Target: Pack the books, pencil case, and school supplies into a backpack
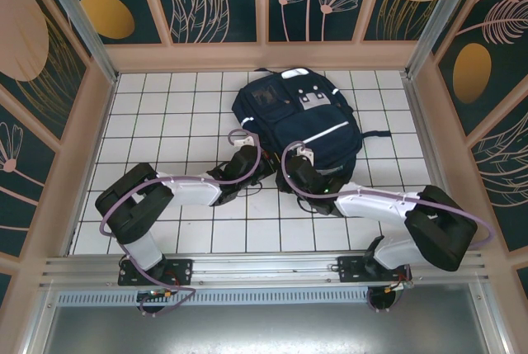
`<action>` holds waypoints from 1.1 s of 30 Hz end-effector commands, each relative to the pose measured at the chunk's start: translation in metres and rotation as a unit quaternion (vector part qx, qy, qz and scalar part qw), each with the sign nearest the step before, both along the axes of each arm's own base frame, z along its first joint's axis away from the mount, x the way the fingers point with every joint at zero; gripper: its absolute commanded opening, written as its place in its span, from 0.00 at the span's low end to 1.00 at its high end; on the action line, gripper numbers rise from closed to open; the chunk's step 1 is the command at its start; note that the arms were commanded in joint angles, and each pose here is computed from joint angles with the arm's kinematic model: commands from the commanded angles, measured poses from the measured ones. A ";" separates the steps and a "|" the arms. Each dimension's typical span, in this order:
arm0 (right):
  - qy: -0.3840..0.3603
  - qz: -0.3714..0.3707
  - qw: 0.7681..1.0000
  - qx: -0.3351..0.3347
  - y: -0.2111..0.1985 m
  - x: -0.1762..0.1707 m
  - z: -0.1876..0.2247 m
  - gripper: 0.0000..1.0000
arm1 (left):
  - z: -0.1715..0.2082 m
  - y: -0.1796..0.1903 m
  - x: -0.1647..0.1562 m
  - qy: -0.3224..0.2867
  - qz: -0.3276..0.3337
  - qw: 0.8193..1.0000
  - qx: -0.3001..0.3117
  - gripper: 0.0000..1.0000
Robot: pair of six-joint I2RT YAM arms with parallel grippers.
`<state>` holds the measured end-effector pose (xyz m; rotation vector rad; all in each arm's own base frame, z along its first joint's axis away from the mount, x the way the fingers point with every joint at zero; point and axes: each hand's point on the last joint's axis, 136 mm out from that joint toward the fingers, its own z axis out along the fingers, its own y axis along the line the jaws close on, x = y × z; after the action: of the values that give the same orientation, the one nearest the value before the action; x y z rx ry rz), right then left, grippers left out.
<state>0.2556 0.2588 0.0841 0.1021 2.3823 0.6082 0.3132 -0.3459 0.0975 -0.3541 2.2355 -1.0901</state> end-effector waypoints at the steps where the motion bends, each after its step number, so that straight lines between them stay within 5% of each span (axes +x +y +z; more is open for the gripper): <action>1: -0.008 -0.012 1.000 -0.007 0.001 0.010 0.004 0.25 | 0.044 -0.026 -0.001 -0.049 -0.035 0.996 -0.062 0.00; 6: 0.000 -0.052 0.997 -0.048 -0.017 0.012 -0.007 0.29 | 0.046 -0.025 -0.001 -0.051 -0.032 0.996 -0.061 0.00; 10: -0.002 -0.067 0.996 -0.062 -0.026 0.012 -0.009 0.12 | 0.046 -0.025 0.000 -0.051 -0.030 0.997 -0.059 0.00; 15: -0.003 -0.079 0.994 -0.076 -0.036 0.009 -0.010 0.20 | 0.044 -0.019 0.002 -0.051 -0.018 0.998 -0.045 0.00; 24: -0.014 -0.100 0.992 -0.076 -0.064 -0.004 -0.005 0.03 | 0.039 -0.003 0.009 -0.055 0.014 0.998 -0.007 0.00; 33: -0.009 -0.129 0.988 -0.089 -0.098 -0.012 -0.008 0.02 | 0.029 0.027 0.016 -0.042 0.054 0.998 0.008 0.00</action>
<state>0.2463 0.2067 0.0926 0.2389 2.3325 0.4770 0.3126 -0.3437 0.1034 -0.3480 2.2235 -1.0572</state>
